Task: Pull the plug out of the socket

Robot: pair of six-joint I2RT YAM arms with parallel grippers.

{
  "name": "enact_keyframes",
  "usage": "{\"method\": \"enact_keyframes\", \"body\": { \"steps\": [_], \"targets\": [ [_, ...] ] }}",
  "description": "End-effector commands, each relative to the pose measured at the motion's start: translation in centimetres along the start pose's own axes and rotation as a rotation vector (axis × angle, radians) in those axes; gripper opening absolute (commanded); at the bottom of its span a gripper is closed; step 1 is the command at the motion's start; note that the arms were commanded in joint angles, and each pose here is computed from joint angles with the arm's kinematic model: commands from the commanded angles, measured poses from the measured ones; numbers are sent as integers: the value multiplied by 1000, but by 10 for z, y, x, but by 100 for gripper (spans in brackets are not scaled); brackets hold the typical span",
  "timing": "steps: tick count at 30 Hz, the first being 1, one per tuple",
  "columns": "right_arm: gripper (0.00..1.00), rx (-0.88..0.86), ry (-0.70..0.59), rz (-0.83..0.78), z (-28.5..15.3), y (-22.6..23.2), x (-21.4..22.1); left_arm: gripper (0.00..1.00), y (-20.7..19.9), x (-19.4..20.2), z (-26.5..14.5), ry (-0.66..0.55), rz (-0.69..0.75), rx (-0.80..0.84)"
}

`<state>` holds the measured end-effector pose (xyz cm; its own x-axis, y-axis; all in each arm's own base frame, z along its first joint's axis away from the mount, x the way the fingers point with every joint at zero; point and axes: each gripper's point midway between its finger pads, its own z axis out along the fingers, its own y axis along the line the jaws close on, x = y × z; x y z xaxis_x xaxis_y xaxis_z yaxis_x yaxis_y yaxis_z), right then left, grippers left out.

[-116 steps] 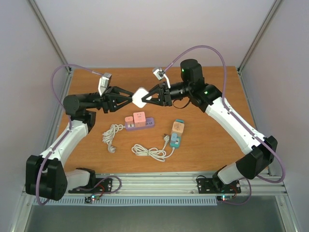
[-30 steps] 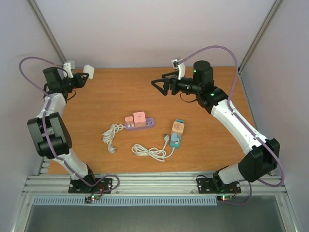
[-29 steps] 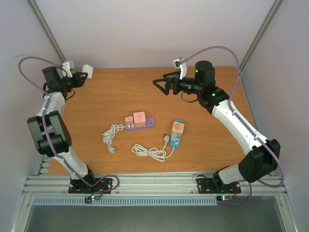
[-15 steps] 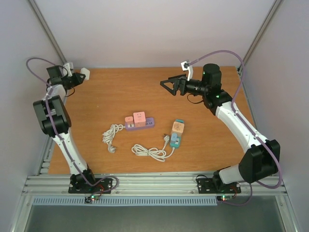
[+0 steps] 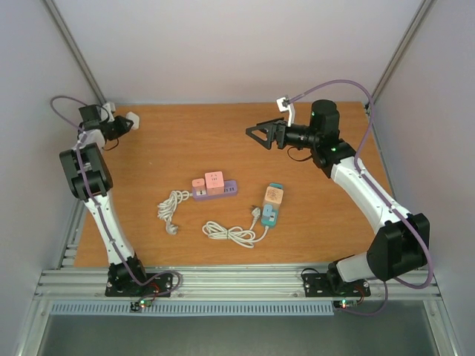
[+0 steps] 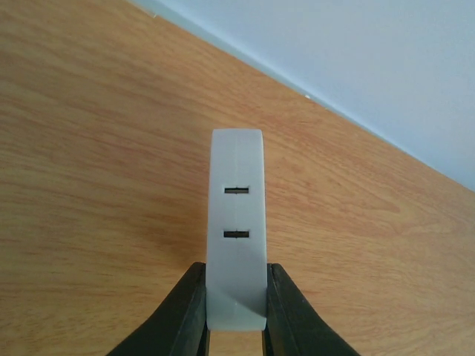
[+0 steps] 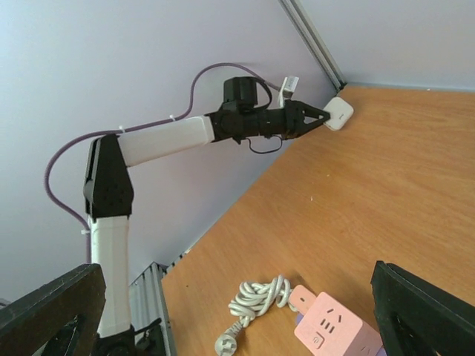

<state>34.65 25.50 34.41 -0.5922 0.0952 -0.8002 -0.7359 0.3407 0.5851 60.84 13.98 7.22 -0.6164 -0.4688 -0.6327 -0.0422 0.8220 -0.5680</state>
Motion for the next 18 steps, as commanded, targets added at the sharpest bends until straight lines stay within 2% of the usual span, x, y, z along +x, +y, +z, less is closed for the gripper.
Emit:
{"method": "enact_keyframes", "body": {
  "steps": [1,6,10,16,18],
  "targets": [
    [99,-41,-2,-4,1,7,-2,16,5,-11,6,-21,-15,-6],
    [98,-35,-6,-6,2,5,-3,29,12,-9,9,-13,-29,-21],
    [99,-39,-5,-6,1,7,-4,54,14,-6,8,2,-33,-37],
    [99,-45,-1,-25,-1,11,-4,67,12,-5,-5,13,1,-77],
    [98,-51,5,-37,-2,13,-2,75,7,-4,-14,15,16,-86]
  ]
}}
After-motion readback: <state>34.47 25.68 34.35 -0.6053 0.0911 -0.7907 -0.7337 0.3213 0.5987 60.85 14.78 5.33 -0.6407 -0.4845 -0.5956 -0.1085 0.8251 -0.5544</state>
